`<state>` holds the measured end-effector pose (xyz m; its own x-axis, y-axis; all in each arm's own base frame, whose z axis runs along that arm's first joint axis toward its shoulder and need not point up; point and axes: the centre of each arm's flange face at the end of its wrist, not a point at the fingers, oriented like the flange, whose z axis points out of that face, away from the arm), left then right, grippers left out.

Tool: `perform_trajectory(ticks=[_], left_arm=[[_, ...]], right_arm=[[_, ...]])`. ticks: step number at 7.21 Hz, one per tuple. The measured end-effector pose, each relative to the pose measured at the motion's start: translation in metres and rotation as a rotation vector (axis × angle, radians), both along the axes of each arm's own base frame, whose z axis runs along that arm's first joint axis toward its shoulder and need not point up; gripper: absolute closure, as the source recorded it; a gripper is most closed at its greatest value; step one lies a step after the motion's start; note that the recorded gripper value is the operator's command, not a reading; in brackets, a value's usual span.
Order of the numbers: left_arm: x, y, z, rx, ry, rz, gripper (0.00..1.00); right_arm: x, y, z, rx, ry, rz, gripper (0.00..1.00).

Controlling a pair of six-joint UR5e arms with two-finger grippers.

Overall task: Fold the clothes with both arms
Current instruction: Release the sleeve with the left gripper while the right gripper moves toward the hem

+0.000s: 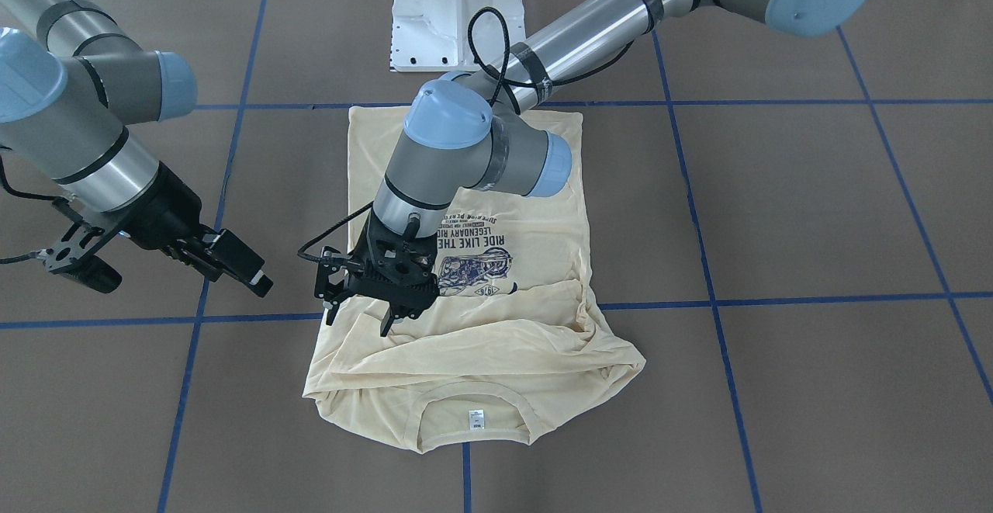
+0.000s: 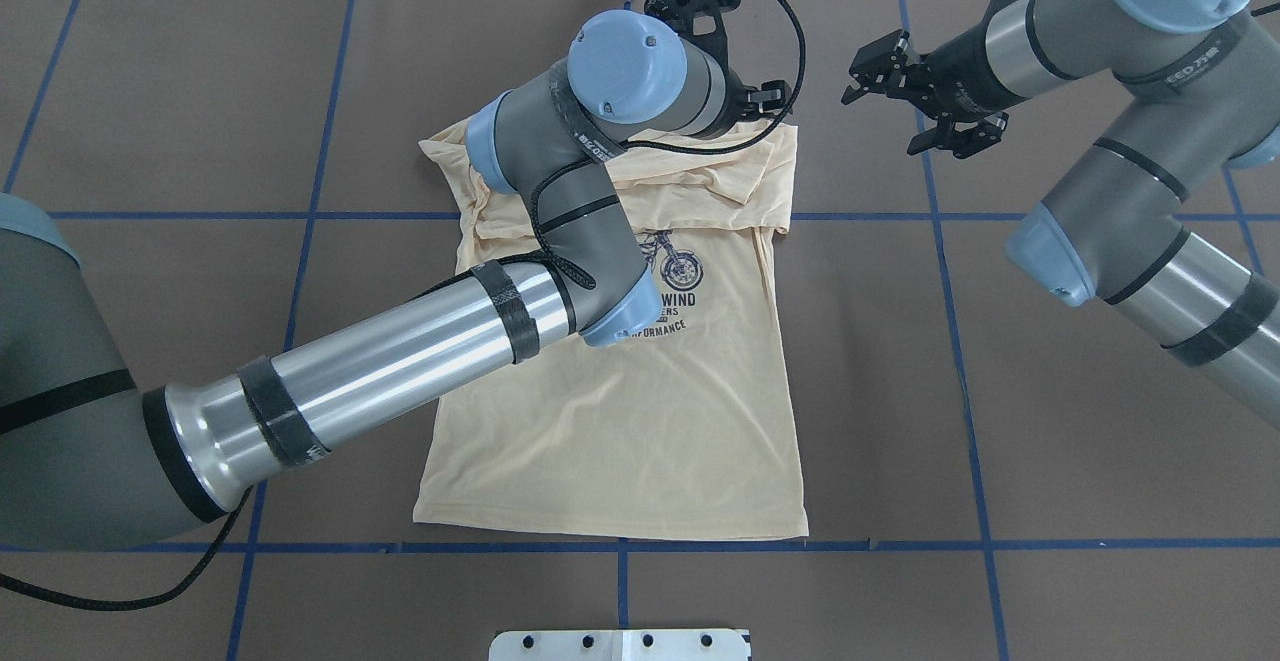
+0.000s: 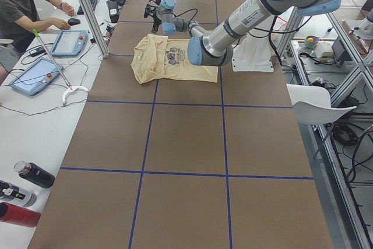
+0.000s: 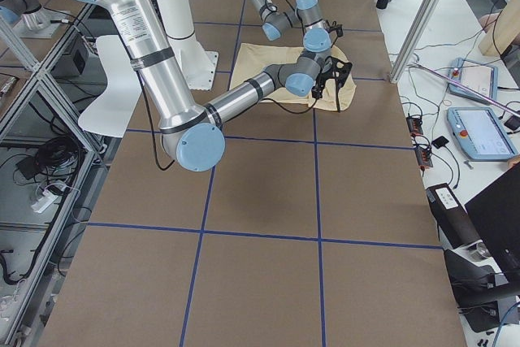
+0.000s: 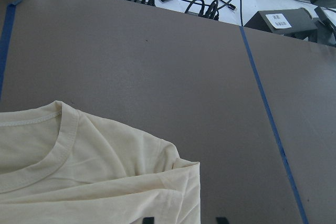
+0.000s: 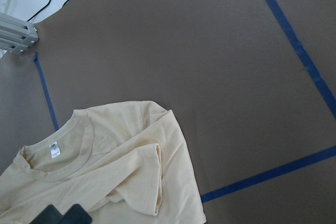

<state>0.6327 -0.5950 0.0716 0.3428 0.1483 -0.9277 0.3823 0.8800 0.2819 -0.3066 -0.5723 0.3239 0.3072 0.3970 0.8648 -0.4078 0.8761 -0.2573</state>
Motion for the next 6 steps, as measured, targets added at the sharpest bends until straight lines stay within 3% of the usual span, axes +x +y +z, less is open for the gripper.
perform_trajectory(ticks=[3,6], left_arm=[[-0.037,0.028,0.036,0.006,0.023,0.03,0.06],[-0.119,0.092,0.084,-0.018,0.007,0.091,0.06]], right_arm=[[0.016,0.038,0.022,-0.017,0.01,-0.007,0.01],[-0.018,0.125,0.028,-0.065,0.015,-0.049,0.01]])
